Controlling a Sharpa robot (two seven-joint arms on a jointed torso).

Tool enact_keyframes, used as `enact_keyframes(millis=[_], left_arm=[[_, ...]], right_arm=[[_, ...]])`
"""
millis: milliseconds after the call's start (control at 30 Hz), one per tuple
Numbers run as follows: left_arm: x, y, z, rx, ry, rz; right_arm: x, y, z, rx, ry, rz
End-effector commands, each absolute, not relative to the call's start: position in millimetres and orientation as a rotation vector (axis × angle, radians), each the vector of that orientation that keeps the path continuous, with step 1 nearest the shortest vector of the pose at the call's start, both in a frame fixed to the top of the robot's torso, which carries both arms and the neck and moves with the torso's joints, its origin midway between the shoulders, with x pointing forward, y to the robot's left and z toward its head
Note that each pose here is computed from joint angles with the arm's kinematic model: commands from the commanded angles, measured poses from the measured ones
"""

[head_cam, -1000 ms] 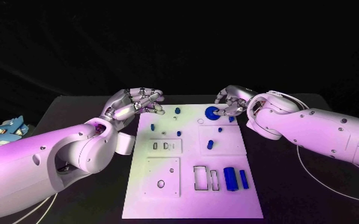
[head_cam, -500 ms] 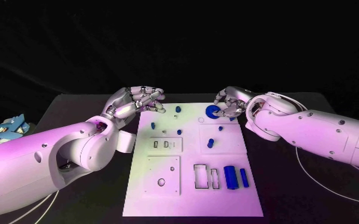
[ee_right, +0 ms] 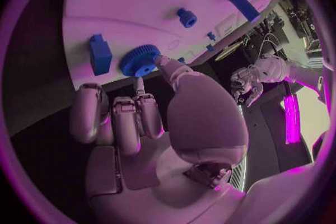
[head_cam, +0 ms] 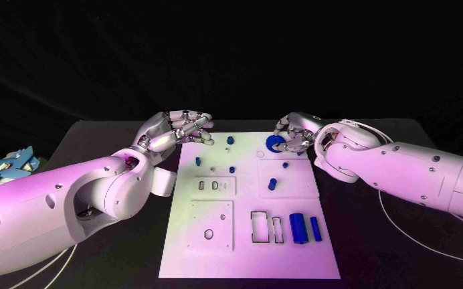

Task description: Assemble the parts on the task board

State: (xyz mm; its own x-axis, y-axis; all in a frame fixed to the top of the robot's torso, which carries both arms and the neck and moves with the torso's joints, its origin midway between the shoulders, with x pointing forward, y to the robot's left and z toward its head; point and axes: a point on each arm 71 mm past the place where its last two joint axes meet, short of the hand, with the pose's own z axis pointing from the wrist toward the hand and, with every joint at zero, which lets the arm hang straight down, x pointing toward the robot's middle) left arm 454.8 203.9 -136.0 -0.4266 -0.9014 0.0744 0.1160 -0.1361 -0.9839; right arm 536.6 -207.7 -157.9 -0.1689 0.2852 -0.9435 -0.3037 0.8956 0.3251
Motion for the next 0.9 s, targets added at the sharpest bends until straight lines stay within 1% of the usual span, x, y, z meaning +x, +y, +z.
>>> enact_keyframes(millis=[33, 500, 900], left_arm=[[454.4, 202.0, -134.9, -0.931, 1.352, -1.694], [455.1, 203.3, -135.2, -0.933, 1.352, -1.690], [455.5, 203.4, -135.4, -0.934, 1.352, -1.689]], right_arm=[[537.1, -207.3, -159.7, -0.042, 1.671, 0.507], [539.3, -213.2, -163.2, -0.059, 1.673, 0.471], [536.8, -210.9, -164.1, -0.089, 1.669, 0.477]])
